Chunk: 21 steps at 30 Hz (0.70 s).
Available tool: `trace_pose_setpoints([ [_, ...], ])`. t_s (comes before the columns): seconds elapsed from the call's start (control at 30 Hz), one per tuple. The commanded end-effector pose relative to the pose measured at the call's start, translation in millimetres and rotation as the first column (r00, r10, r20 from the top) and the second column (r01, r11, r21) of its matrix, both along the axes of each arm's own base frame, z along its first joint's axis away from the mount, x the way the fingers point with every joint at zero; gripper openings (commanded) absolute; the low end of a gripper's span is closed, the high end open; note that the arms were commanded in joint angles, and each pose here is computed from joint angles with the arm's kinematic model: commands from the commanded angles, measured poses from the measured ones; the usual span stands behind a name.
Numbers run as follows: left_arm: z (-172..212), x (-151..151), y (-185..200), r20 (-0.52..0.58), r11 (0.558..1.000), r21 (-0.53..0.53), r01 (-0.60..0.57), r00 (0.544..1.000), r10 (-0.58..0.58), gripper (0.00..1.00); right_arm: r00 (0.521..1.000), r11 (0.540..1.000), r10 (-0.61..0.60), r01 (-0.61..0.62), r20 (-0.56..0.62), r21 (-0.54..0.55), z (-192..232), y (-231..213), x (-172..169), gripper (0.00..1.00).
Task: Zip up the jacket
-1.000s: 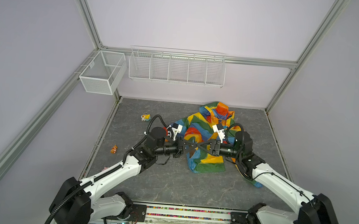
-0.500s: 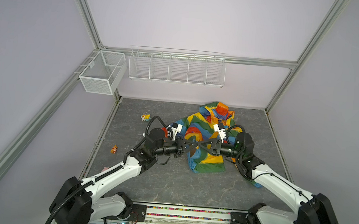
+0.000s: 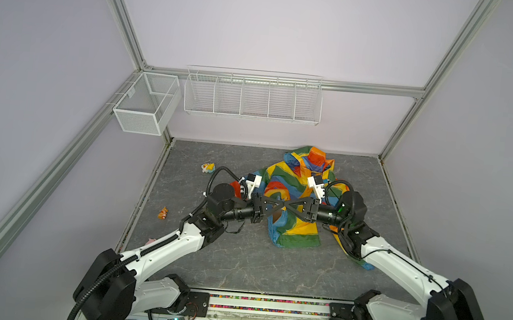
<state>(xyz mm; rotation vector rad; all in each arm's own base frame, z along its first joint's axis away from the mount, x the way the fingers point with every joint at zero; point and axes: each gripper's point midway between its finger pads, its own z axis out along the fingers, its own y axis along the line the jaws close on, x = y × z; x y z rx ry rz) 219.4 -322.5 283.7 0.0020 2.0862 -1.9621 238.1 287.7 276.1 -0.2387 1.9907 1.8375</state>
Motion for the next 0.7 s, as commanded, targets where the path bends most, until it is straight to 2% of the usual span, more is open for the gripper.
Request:
trace_pose_setpoints([
  [0.0, 4.2, -3.9, -1.8, 0.016, 1.0, -0.022, 0.022, 1.0, -0.022, 0.0, 1.0, 1.0, -0.002, 0.002, 0.014, 0.007, 5.5, -6.1, -5.1, 0.5],
  [0.37, 2.8, -3.0, -2.2, 0.014, 1.0, -0.016, 0.02, 1.0, -0.02, 0.0, 1.0, 1.0, -0.005, 0.005, 0.006, -0.004, 3.3, -9.8, -6.1, 0.45],
  [0.67, 3.1, -2.3, -3.2, 0.012, 1.0, -0.015, 0.023, 1.0, -0.023, 0.0, 1.0, 1.0, 0.001, -0.001, -0.001, -0.011, -2.0, -8.7, -5.8, 0.36],
])
